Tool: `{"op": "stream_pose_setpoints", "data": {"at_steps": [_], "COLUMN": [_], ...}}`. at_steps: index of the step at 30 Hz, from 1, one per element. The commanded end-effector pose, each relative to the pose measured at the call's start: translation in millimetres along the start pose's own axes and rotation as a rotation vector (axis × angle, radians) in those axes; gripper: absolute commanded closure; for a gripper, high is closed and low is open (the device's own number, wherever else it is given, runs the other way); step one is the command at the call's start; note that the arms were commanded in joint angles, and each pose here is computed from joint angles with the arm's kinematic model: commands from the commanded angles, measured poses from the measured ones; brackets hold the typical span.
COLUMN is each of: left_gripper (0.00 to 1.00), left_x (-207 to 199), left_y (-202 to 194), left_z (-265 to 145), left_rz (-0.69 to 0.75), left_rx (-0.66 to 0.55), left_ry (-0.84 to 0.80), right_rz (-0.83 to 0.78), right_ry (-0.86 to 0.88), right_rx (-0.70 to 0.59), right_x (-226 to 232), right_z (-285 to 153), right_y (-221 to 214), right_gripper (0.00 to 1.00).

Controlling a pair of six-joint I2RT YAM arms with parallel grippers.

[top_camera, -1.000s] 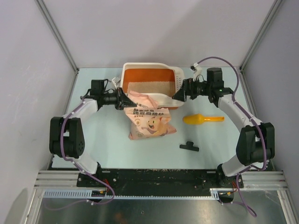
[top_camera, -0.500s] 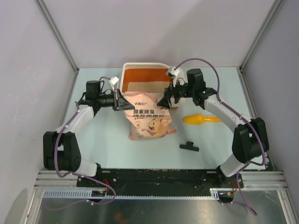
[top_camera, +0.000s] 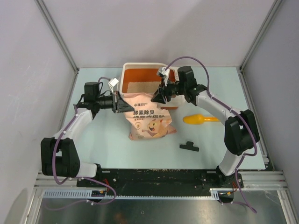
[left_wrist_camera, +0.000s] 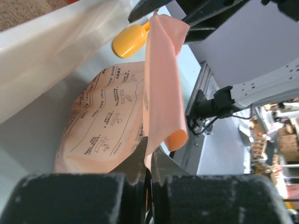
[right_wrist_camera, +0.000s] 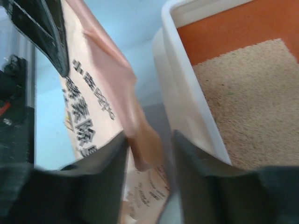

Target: Fill the litter box with clean litter

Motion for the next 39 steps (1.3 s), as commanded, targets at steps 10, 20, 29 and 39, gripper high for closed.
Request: {"op": "stream_pose_setpoints", "data": {"at_steps": [10, 20, 29, 39], "left_gripper": [0.31, 0.22, 0.35, 0.95], "left_x": [-47, -51, -27, -32], "left_y": [67, 71, 62, 74], "left_z": [-26, -11, 36, 37], "left_rz": [0.682, 0.957, 1.047, 1.080], "left_rx": [-0.072, 0.127, 0.287, 0.274], "left_ry": [0.194, 0.188, 0.111, 0.097], "right_rz": [-0.310, -0.388, -0.379, -0.129], "right_ry": [0.123, 0.160, 0.143, -0.195], "right_rx": [-0.091, -0.139, -0.126, -0.144], "right_x": [48, 69, 70, 42], "right_z": [-14, -12, -17, -39], "right_y": [77, 108, 104, 106], "right_gripper": [1.00, 1.00, 1.00, 0.50]}}
Point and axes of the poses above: each gripper's point midway between its finger pads, its own z axis out along the fingers, its own x axis along the line the jaws close on, y = z × x, the point moved 8 cm from there along -z, back along the fingers, and after that the axes turned 4 degrees about z, right-handed, at the moved point
